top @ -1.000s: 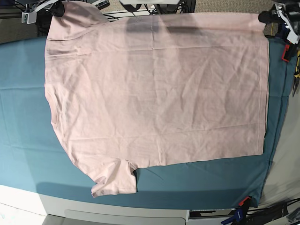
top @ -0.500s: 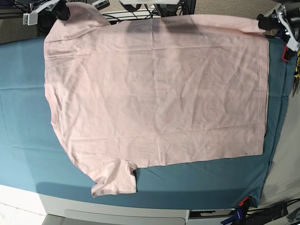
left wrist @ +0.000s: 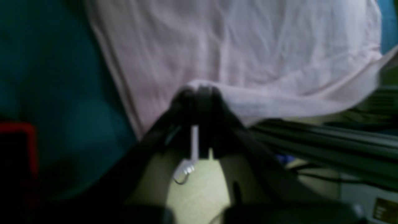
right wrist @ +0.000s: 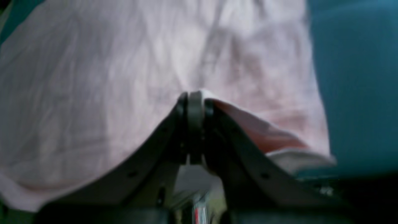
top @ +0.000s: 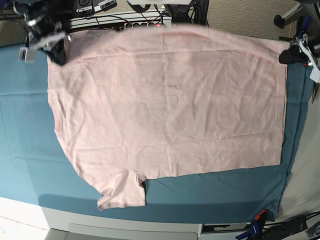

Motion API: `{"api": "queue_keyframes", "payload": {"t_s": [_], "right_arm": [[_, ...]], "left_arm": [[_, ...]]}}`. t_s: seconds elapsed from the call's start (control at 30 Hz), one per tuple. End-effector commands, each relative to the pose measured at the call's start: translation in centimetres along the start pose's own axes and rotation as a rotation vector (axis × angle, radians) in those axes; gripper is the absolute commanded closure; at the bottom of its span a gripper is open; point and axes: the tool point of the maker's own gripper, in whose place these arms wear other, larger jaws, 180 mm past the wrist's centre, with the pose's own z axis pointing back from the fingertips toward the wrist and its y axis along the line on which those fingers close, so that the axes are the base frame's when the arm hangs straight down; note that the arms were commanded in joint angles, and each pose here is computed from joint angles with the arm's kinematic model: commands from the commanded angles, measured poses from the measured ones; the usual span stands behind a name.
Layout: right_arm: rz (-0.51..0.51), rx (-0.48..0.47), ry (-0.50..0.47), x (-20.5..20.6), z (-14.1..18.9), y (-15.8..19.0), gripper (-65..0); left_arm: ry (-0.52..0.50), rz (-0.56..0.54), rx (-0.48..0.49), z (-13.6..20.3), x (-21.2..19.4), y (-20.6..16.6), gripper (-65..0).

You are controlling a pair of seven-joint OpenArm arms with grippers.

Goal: Fold the T-shirt properly
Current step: 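Lower the shirt and reposition the right gripper on the shoulder edge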

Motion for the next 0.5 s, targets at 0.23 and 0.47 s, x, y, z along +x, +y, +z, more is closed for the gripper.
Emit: {"api": "queue_keyframes", "payload": {"t_s": [0.23, 0.47], "right_arm": [[-0.006, 0.073, -0.052, 1.3, -7.3, 1.6, 0.0], [-0.1, 0.095, -0.056, 1.3, -11.9, 0.7, 0.0]], "left_arm": [[-0.083, -0.083, 0.026, 0.2, 3.9, 0.3, 0.0], [-0.084, -0.092, 0.048, 0.2, 4.0, 0.7, 0.0]]}}
